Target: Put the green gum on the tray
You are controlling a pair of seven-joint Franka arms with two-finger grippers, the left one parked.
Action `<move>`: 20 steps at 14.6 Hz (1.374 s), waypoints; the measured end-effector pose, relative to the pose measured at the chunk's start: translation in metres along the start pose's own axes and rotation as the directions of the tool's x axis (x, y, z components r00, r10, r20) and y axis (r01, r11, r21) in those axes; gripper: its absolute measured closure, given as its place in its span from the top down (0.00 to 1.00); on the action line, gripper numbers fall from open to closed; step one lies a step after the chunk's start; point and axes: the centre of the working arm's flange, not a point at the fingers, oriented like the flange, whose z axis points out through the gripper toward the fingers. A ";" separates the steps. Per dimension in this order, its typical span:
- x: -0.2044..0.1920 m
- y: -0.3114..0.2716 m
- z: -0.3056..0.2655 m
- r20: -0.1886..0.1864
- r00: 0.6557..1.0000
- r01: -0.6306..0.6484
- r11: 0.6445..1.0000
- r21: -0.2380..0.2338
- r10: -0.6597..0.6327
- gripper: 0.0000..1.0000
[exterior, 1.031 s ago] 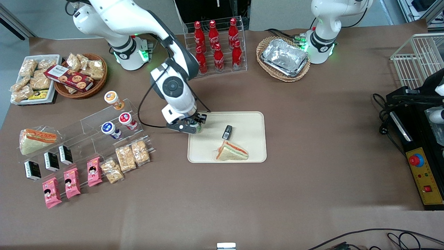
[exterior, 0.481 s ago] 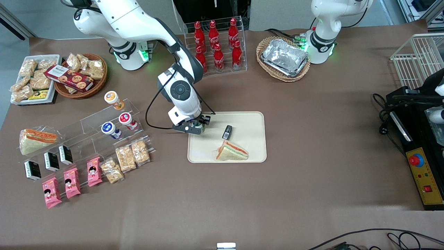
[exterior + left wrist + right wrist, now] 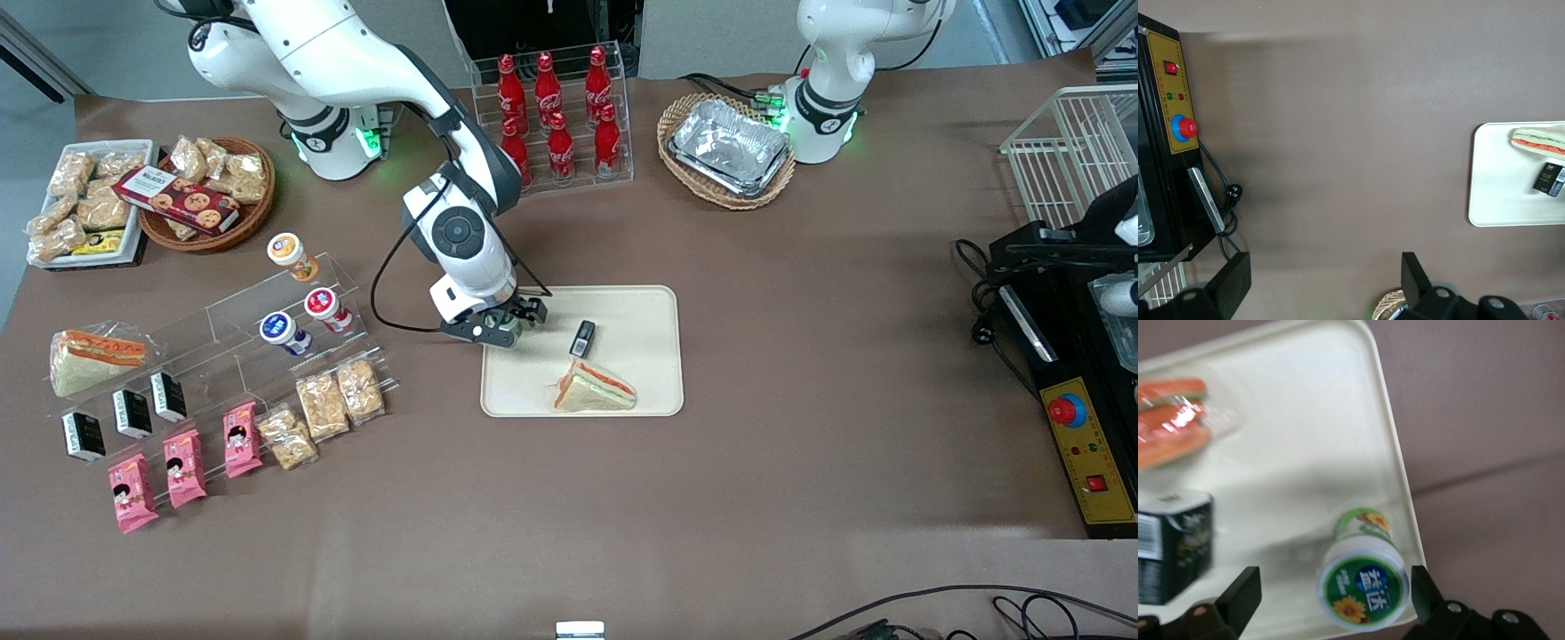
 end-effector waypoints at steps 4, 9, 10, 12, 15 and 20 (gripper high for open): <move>0.034 0.022 -0.070 -0.009 0.998 -0.058 0.998 0.023 0.058 1.00; 0.099 0.122 -0.182 -0.022 0.999 0.031 0.999 0.022 -0.031 1.00; 0.110 0.144 -0.197 -0.023 0.998 0.057 0.998 0.024 -0.056 1.00; 0.126 0.185 -0.227 -0.015 0.995 0.094 0.995 0.024 -0.094 1.00; 0.140 0.229 -0.274 0.028 0.990 0.136 0.991 0.016 -0.136 1.00; 0.160 0.288 -0.335 0.053 0.982 0.182 0.983 0.022 -0.183 1.00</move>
